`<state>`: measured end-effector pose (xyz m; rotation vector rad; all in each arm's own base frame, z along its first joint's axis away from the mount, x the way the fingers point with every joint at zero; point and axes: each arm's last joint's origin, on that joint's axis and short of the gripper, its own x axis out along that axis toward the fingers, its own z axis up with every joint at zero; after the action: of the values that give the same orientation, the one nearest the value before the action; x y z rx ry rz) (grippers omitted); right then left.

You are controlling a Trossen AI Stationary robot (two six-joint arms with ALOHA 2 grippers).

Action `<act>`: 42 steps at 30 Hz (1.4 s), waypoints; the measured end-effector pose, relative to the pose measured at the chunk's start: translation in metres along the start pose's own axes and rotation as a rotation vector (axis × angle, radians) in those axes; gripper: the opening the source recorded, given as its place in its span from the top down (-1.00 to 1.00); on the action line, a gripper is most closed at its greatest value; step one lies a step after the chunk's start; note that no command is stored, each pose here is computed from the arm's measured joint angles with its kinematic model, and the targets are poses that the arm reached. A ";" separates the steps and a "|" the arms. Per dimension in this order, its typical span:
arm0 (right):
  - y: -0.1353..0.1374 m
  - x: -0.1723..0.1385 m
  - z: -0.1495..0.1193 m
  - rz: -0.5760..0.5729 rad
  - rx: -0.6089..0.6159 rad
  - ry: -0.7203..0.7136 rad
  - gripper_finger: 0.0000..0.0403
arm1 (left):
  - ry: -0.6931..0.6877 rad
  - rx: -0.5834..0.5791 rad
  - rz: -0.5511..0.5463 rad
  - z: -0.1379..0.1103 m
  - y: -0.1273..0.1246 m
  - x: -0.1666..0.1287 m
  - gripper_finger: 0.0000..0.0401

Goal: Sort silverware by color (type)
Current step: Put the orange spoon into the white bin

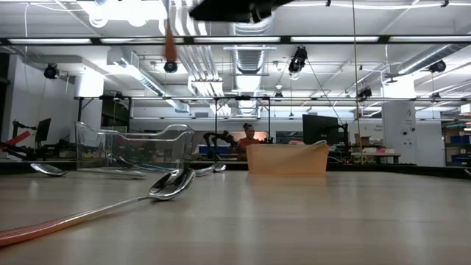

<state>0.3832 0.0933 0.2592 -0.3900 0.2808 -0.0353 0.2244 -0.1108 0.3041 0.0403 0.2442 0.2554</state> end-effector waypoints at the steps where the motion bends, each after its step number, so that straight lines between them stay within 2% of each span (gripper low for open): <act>1: -0.003 0.002 0.000 0.118 0.039 -0.045 0.21 | 0.024 -0.023 -0.037 -0.001 0.001 -0.003 0.97; 3: -0.011 0.007 -0.001 0.274 0.125 -0.119 0.23 | 0.064 -0.052 -0.062 -0.004 0.002 -0.006 0.97; 4: -0.015 0.011 -0.003 0.298 0.170 -0.148 0.24 | 0.079 -0.058 -0.061 -0.006 0.002 -0.007 0.97; 8: -0.023 0.026 -0.013 0.279 0.267 -0.174 0.27 | 0.095 -0.062 -0.068 -0.008 0.001 -0.007 0.97; 21: -0.012 0.052 -0.034 0.281 0.290 -0.173 0.42 | 0.059 -0.051 -0.010 -0.009 -0.004 0.002 0.97; 32: -0.011 0.052 -0.034 0.285 0.255 -0.184 0.92 | 0.073 -0.069 0.002 -0.015 -0.010 0.010 0.97; 38: -0.012 0.052 -0.033 0.282 0.266 -0.193 0.93 | 0.062 -0.080 0.002 -0.008 -0.010 0.009 0.96; 42: -0.016 0.049 -0.028 0.258 0.257 -0.216 0.94 | 0.037 -0.127 0.019 0.000 -0.010 0.008 0.82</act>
<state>0.4231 0.0642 0.2274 -0.0982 0.1091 0.2214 0.2344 -0.1181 0.3013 -0.0876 0.2638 0.2906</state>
